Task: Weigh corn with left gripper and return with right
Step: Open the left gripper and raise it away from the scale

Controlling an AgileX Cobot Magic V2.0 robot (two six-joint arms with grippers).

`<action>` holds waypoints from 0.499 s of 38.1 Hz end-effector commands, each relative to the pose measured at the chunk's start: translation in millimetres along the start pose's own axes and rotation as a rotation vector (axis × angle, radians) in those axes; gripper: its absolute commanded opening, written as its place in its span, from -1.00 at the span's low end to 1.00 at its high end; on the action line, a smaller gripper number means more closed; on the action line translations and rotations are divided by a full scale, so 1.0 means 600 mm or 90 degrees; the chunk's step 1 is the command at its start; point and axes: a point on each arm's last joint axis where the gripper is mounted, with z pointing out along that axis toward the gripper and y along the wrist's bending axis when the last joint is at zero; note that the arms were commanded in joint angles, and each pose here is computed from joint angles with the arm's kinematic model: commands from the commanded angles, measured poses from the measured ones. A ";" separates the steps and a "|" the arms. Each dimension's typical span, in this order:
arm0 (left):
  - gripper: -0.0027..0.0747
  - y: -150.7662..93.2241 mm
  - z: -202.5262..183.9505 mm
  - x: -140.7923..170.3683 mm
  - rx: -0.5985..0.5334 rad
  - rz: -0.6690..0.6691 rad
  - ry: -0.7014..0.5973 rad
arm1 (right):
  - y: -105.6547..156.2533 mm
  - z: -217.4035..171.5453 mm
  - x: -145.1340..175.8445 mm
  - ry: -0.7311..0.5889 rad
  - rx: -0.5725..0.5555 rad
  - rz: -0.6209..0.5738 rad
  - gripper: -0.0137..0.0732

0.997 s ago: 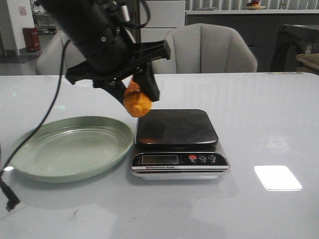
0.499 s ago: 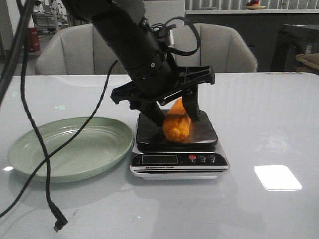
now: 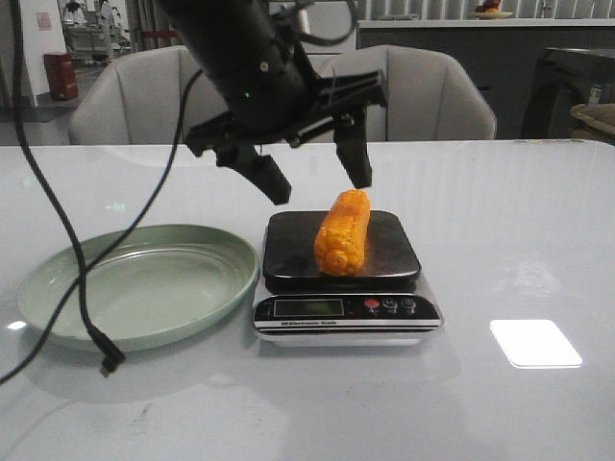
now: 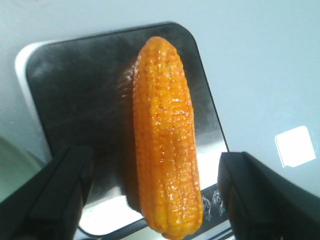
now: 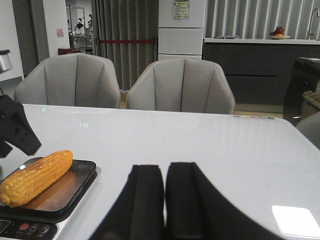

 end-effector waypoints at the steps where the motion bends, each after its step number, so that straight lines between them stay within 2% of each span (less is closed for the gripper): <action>1: 0.51 -0.015 -0.094 -0.036 0.019 0.017 -0.086 | 0.000 -0.003 -0.009 -0.059 0.001 -0.011 -0.26; 9: 0.51 0.011 -0.151 -0.013 -0.027 0.052 -0.108 | 0.000 -0.003 -0.009 -0.059 0.001 -0.011 -0.26; 19: 0.51 0.070 -0.249 0.060 -0.043 0.017 -0.186 | 0.000 -0.003 -0.009 -0.059 0.001 -0.011 -0.26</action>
